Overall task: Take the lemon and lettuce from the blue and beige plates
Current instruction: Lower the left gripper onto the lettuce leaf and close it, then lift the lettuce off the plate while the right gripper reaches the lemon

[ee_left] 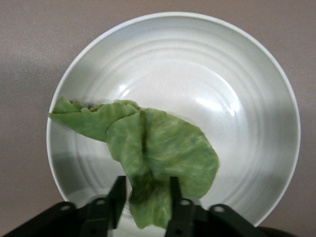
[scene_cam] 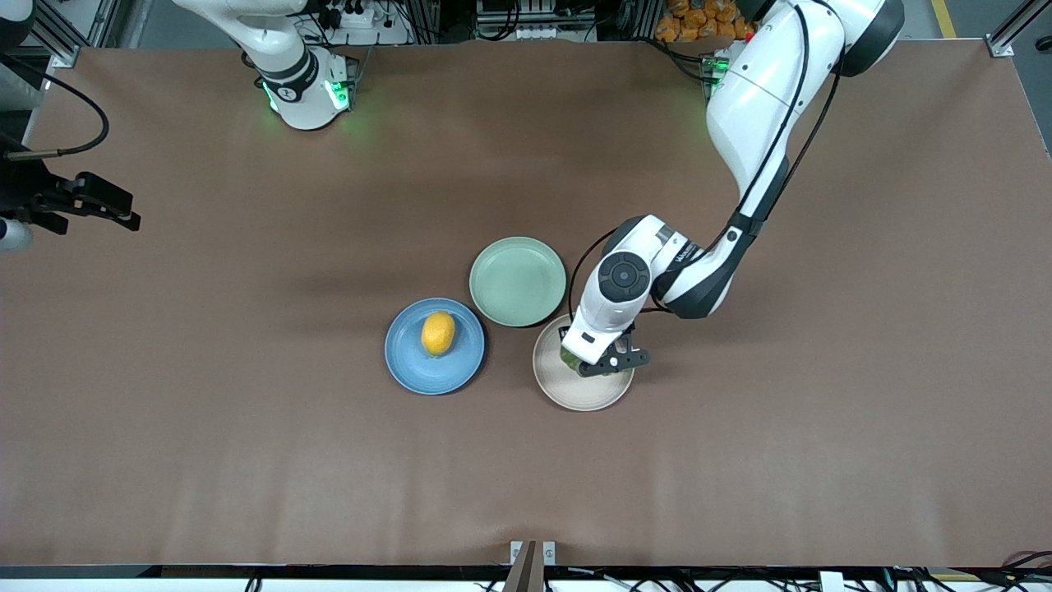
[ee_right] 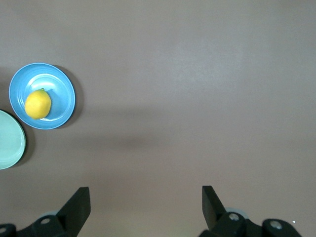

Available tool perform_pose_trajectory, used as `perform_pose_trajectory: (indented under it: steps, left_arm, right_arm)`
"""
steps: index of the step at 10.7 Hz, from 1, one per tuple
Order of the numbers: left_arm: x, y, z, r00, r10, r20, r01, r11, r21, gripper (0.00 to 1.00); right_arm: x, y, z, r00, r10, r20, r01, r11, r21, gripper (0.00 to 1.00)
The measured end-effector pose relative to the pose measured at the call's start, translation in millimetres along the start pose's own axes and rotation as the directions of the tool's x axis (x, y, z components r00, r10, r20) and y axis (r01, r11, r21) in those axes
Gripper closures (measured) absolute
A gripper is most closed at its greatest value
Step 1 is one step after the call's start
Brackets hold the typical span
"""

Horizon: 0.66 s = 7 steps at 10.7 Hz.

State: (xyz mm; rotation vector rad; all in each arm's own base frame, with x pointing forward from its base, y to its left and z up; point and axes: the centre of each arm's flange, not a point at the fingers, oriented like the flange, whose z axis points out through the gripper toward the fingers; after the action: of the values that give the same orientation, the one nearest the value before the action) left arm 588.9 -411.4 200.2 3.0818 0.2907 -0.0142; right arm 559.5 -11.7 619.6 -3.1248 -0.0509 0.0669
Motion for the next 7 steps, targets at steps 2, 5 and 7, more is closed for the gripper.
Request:
perform_pose_trajectory:
  steps: [2, 5, 7]
  left_arm:
    - [1, -1, 1, 1.0, -0.002, -0.002, 0.002, 1.0, -0.001, 0.71]
    - [22, -1, -35, 0.998, -0.024, -0.059, 0.021, 0.999, -0.046, 0.98]
    - [40, -8, -92, 0.992, -0.049, -0.116, 0.04, 0.996, -0.081, 0.98]
  right_arm:
    - [1, -3, 3, 1.0, -0.006, 0.005, 0.006, 1.0, 0.0, 0.0]
    - [13, -26, 28, 0.998, -0.048, 0.048, 0.048, 0.999, 0.003, 0.0]
    - [25, -44, 50, 0.994, -0.079, 0.074, 0.079, 0.997, 0.006, 0.0]
